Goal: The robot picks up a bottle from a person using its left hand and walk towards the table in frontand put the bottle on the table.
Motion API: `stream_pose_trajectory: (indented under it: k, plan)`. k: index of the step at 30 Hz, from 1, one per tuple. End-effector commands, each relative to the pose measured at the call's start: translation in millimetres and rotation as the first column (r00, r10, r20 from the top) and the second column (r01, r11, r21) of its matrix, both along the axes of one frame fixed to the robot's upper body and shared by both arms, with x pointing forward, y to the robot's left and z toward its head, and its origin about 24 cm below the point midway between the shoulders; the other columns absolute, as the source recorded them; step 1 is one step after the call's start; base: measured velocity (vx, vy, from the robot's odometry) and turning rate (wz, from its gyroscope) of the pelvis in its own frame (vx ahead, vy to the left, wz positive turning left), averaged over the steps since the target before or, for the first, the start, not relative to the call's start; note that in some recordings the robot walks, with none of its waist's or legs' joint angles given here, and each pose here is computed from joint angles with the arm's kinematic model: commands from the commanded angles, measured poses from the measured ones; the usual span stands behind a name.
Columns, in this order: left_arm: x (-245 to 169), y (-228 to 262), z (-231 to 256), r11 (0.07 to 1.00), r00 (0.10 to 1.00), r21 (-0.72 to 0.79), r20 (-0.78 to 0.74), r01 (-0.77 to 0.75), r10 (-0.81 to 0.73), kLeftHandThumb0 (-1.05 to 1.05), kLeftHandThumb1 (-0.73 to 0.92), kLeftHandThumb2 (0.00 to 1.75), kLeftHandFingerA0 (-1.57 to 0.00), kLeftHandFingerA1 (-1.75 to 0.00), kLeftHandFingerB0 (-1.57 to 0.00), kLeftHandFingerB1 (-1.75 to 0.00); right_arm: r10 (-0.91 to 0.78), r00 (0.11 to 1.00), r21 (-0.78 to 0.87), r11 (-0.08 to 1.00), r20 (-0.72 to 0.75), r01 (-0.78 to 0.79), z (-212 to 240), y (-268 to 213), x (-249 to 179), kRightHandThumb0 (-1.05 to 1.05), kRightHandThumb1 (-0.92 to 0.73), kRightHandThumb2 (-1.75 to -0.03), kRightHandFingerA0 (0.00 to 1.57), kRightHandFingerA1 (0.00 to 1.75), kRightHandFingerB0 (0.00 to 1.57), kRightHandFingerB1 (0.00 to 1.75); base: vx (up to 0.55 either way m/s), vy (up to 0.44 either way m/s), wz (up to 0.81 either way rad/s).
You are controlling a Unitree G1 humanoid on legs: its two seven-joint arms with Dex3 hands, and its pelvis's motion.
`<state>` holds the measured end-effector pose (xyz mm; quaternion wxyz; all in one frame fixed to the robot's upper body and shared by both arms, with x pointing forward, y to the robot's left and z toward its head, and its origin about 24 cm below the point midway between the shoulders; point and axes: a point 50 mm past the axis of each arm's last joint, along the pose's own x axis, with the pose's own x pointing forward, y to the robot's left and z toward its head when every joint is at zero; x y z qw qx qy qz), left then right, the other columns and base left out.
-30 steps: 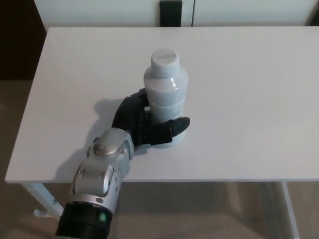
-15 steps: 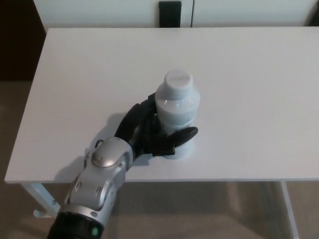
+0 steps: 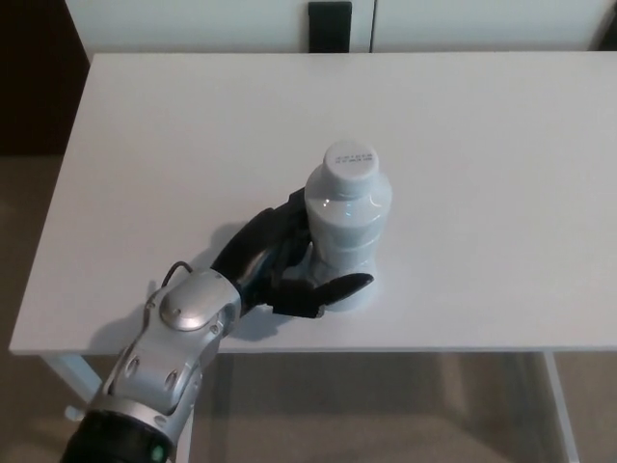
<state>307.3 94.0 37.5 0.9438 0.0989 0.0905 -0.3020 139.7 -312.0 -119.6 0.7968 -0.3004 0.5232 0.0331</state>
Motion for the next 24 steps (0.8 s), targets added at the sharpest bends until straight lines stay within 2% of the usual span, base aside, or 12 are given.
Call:
stream_pose_trajectory:
  k: [1, 7, 12, 15, 18, 24]
  plan:
    - [-2, 7, -2, 0.999, 1.0, 0.022, 0.007, 0.028, -0.028, -0.89, 0.51, 0.59, 0.0, 0.0, 0.0, -0.01, 0.005, 1.0, -0.004, 1.0, -0.006, -0.005, 1, -2, 1, -0.39, -0.7, -0.61, 0.76, 0.49, 0.58, 0.41, 0.0, 0.0, 0.0]
    - [2, 16, 4, 0.998, 0.998, 0.04, 0.017, 0.052, -0.052, -0.9, 0.47, 0.59, 0.0, 0.0, 0.0, 0.0, 0.014, 1.0, -0.004, 1.0, -0.006, -0.014, 2, -2, 4, -0.39, -0.7, -0.61, 0.75, 0.49, 0.57, 0.41, 0.0, 0.0, 0.0]
    - [7, 47, 21, 0.998, 0.997, 0.065, 0.072, 0.007, -0.012, -0.95, 0.52, 0.57, 0.0, 0.0, 0.0, 0.0, 0.018, 1.0, -0.003, 1.0, -0.006, -0.018, 4, -2, 7, -0.39, -0.71, -0.61, 0.74, 0.49, 0.58, 0.41, 0.0, 0.0, 0.0]
    - [7, 50, 23, 0.997, 0.997, 0.071, 0.075, 0.004, -0.009, -0.95, 0.52, 0.57, 0.0, 0.0, 0.0, 0.0, 0.019, 1.0, -0.001, 1.0, -0.003, -0.019, 4, -2, 8, -0.39, -0.71, -0.61, 0.74, 0.49, 0.58, 0.41, 0.0, 0.0, 0.0]
    - [4, 89, 35, 0.997, 0.996, 0.052, 0.063, -0.065, 0.061, -0.92, 0.51, 0.6, 0.0, 0.0, 0.0, 0.0, 0.018, 1.0, 0.003, 1.0, -0.014, -0.018, 4, -2, 8, -0.41, -0.71, -0.61, 0.71, 0.46, 0.57, 0.4, 0.0, 0.0, 0.0]
    - [-10, 116, 33, 0.995, 0.993, 0.032, 0.066, -0.097, 0.095, -0.84, 0.54, 0.57, 0.0, 0.0, 0.0, 0.0, 0.038, 0.999, -0.011, 0.999, -0.027, -0.038, 3, -2, 5, -0.4, -0.71, -0.61, 0.73, 0.47, 0.55, 0.4, 0.0, 0.0, 0.0]
